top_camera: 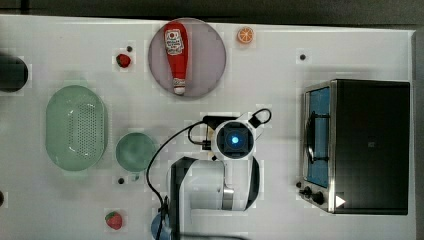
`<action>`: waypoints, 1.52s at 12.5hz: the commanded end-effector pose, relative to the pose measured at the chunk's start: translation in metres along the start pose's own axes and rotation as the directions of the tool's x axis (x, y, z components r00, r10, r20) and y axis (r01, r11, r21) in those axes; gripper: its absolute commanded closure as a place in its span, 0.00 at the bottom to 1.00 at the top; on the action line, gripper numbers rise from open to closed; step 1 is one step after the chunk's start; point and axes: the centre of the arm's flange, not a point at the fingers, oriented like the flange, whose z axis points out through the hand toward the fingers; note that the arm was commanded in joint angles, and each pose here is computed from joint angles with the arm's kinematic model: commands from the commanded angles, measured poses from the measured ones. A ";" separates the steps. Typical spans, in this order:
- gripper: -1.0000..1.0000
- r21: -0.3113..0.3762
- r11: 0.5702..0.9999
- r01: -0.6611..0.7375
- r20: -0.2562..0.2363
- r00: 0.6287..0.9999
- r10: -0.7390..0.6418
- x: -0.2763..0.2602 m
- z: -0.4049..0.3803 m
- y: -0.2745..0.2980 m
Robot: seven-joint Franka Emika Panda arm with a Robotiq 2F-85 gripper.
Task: Pick Banana and place it in mug.
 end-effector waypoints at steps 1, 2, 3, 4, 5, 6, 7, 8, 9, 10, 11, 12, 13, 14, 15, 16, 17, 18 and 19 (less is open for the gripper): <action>0.73 0.013 1.000 -0.011 -0.087 0.996 0.012 0.001 -0.089 0.015; 0.73 0.015 1.000 -0.012 -0.097 0.995 0.014 -0.003 -0.116 0.016; 0.73 0.018 1.000 -0.015 -0.110 0.994 0.017 -0.008 -0.143 0.018; 0.73 0.022 0.999 -0.023 -0.112 0.993 0.025 -0.015 -0.167 0.022; 0.73 0.025 0.999 -0.024 -0.103 0.994 0.027 -0.023 -0.187 0.023; 0.73 0.025 1.000 -0.013 -0.075 0.997 0.015 -0.032 -0.201 0.017; 0.73 0.020 1.000 0.004 -0.039 0.999 -0.003 -0.039 -0.208 0.004; 0.73 0.009 1.000 0.011 -0.014 1.000 -0.010 -0.044 -0.212 -0.016; 0.73 -0.007 1.000 -0.002 -0.010 1.000 0.002 -0.046 -0.214 -0.039; 0.73 -0.024 1.000 -0.016 -0.008 1.000 0.016 -0.048 -0.213 -0.064; 0.73 -0.043 0.998 -0.038 -0.008 0.999 0.037 -0.051 -0.210 -0.091; 0.73 -0.059 0.996 -0.071 -0.007 0.997 0.071 -0.055 -0.205 -0.117; 0.73 -0.056 0.991 -0.117 -0.011 0.993 0.117 -0.058 -0.201 -0.142; 0.73 -0.047 0.986 -0.162 0.003 0.987 0.163 -0.064 -0.194 -0.165; 0.73 -0.027 0.978 -0.208 0.023 0.978 0.208 -0.069 -0.186 -0.187; 0.73 -0.005 0.969 -0.246 0.029 0.969 0.246 -0.070 -0.178 -0.205; 0.73 0.012 0.962 -0.272 0.023 0.962 0.272 -0.069 -0.170 -0.219; 0.73 0.031 0.957 -0.287 0.007 0.958 0.287 -0.065 -0.162 -0.228; 0.73 0.040 0.954 -0.296 0.010 0.955 0.296 -0.061 -0.150 -0.235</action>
